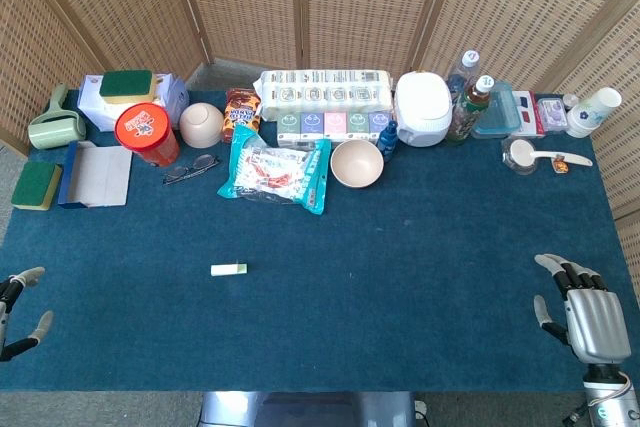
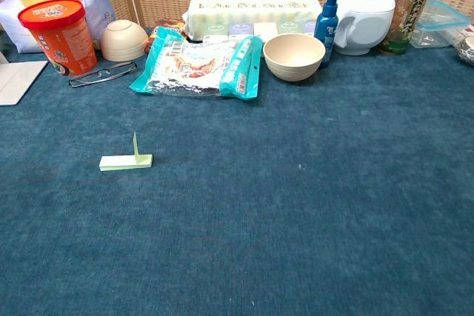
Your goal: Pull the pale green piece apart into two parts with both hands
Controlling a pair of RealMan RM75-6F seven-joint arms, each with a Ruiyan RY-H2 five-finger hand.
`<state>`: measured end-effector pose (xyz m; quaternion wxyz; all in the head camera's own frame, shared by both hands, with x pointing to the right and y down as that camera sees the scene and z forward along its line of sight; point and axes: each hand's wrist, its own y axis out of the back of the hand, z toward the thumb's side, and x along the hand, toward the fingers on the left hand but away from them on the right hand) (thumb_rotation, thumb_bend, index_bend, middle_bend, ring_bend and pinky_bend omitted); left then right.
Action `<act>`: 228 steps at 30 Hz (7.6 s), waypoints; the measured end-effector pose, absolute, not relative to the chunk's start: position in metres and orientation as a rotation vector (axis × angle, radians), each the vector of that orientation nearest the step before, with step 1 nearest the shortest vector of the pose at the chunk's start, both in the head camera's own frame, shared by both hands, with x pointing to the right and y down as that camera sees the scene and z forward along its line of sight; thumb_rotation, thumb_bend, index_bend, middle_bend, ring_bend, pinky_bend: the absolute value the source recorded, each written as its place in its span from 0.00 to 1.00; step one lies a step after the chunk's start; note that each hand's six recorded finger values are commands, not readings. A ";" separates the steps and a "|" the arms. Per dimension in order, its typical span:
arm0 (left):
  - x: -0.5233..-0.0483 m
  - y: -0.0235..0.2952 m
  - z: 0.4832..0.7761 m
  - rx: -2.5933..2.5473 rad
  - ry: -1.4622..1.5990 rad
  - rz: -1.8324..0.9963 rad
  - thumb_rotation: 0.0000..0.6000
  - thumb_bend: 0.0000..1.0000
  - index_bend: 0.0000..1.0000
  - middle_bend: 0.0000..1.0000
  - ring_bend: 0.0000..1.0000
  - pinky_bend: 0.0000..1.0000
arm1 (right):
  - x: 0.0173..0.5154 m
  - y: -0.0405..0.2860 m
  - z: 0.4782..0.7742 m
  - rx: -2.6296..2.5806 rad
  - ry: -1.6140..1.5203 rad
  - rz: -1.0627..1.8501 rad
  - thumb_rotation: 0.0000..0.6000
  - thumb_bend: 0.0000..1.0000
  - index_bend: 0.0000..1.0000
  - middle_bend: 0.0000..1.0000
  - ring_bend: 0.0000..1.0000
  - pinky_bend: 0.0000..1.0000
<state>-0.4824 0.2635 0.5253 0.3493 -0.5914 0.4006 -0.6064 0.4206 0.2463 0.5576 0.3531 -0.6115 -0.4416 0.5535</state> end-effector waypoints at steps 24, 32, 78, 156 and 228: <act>-0.470 0.241 0.525 -1.539 0.940 -1.524 0.84 0.32 0.23 0.34 0.37 0.43 | 0.423 0.245 0.563 -1.587 -1.148 1.441 1.00 0.47 0.23 0.28 0.25 0.28; -0.439 0.203 0.542 -1.602 0.800 -1.447 0.91 0.33 0.23 0.54 0.60 0.58 | 0.427 0.246 0.564 -1.578 -1.155 1.457 1.00 0.47 0.23 0.28 0.25 0.28; -0.311 0.171 0.651 -1.763 0.509 -1.449 1.00 0.25 0.43 0.99 1.00 1.00 | 0.432 0.248 0.567 -1.570 -1.164 1.480 1.00 0.47 0.22 0.28 0.25 0.28; -0.254 0.168 0.700 -1.794 0.383 -1.466 1.00 0.42 0.68 1.00 1.00 1.00 | 0.452 0.258 0.562 -1.542 -1.207 1.519 1.00 0.47 0.20 0.28 0.25 0.29; -0.227 0.053 0.580 -1.971 0.193 -1.193 1.00 0.43 0.77 1.00 1.00 1.00 | 0.217 0.168 0.632 -2.485 -1.428 0.624 1.00 0.46 0.34 0.96 1.00 1.00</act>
